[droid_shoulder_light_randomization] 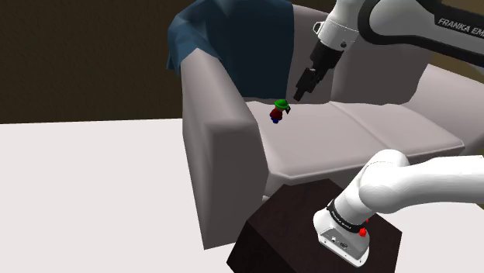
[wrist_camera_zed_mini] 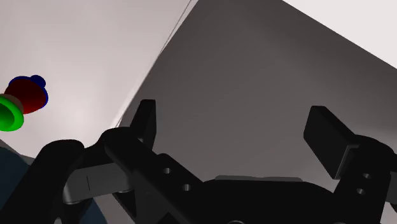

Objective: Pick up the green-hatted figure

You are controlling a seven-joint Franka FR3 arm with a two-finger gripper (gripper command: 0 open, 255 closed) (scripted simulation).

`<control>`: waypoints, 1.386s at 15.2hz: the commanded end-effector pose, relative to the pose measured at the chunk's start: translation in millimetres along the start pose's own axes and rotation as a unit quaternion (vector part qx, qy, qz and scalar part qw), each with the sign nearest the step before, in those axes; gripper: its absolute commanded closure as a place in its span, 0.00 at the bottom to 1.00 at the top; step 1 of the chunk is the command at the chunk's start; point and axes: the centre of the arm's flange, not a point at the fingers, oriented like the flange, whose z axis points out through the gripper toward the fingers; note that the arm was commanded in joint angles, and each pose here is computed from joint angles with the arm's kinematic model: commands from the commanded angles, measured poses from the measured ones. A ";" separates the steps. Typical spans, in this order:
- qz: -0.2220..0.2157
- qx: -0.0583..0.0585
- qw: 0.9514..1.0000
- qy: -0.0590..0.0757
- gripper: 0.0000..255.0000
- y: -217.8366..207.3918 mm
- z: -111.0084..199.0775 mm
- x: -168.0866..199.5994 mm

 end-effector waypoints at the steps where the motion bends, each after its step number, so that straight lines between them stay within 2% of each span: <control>1: 0.000 0.000 1.000 0.000 0.00 0.0 0.0 0.0; 21: 0.081 0.000 0.997 -0.007 0.00 209.1 142.5 77.9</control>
